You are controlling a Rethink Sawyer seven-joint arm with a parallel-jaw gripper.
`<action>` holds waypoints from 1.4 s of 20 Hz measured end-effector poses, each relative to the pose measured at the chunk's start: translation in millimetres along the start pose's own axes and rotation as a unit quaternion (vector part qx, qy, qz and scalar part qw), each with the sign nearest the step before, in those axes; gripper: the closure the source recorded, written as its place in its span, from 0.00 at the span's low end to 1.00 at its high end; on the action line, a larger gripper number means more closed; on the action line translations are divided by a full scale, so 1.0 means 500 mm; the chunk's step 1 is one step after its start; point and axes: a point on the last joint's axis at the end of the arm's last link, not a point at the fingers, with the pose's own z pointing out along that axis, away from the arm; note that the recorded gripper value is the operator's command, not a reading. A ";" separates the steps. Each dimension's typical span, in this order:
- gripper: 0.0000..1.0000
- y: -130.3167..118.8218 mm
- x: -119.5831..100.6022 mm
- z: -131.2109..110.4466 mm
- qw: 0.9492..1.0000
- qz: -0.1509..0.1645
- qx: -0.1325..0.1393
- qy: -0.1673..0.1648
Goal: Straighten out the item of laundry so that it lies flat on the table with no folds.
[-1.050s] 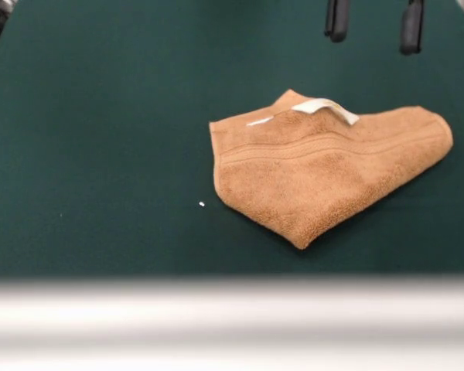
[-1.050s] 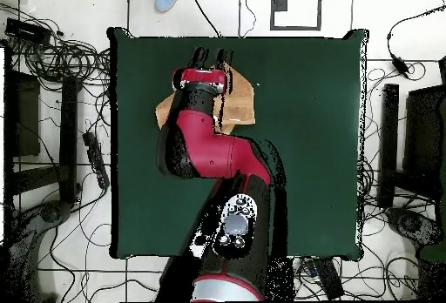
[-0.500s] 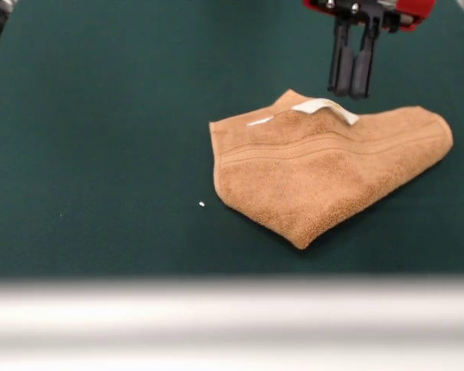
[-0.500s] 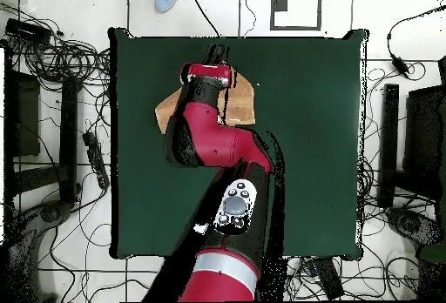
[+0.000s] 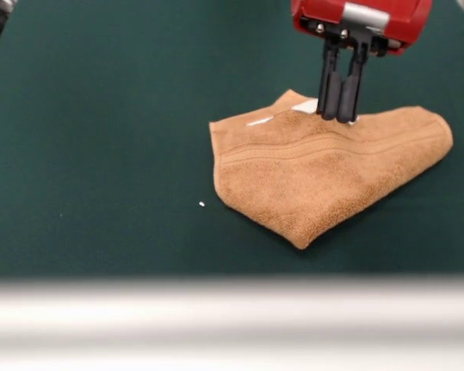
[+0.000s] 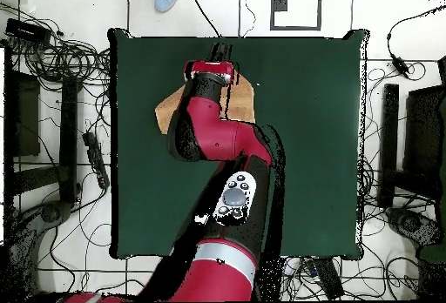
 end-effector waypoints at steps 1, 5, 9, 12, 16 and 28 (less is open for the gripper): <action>1.00 0.001 -0.001 0.002 1.000 0.000 0.000 0.003; 1.00 0.005 0.005 0.012 1.000 -0.002 0.000 0.014; 1.00 0.005 0.034 0.028 0.999 -0.004 0.002 0.046; 1.00 -0.001 0.055 0.034 0.997 -0.003 0.006 0.076; 1.00 -0.012 0.100 0.042 0.989 -0.002 0.015 0.148; 1.00 -0.033 0.197 -0.005 0.915 0.027 0.025 0.403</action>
